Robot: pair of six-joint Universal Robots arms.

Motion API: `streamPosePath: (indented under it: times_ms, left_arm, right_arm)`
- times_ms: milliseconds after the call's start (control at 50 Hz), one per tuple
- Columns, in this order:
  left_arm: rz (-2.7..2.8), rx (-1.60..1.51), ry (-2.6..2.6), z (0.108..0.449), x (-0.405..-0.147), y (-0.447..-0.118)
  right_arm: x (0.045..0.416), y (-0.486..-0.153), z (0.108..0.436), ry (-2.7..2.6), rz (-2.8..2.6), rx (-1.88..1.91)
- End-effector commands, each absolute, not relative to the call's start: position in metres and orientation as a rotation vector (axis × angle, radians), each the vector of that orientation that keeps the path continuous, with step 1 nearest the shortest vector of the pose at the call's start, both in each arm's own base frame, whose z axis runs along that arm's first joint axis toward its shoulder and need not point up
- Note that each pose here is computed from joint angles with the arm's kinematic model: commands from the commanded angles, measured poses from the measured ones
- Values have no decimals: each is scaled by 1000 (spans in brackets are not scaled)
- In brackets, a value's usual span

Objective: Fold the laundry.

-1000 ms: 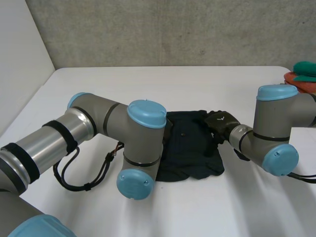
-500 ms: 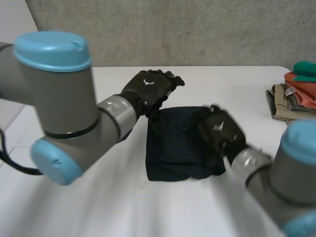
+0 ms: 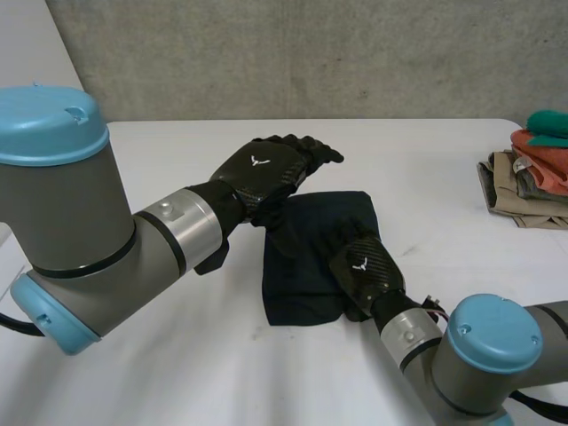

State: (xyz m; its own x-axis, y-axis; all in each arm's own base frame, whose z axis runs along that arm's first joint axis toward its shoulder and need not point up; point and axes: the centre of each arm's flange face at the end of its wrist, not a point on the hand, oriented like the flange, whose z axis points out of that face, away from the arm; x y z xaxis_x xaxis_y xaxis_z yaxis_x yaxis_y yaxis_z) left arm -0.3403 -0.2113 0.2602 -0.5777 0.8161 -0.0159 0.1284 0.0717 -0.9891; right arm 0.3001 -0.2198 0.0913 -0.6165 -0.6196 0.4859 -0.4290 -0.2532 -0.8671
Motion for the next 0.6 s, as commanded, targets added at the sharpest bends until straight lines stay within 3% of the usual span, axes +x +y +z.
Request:
streamPosePath:
  times_ms: [20, 280, 600]
  left_arm:
    - [1555, -947, -1761, 265, -340, -207]
    - [1534, -1046, -1551, 283, -341, -179]
    - [1559, -1035, -1523, 290, -338, -177]
  right_arm:
    - [307, -232, 99, 1770, -2066, -1276]
    - [321, -257, 100, 1742, -2107, -1253]
    - [336, -287, 112, 1702, -2147, -1219]
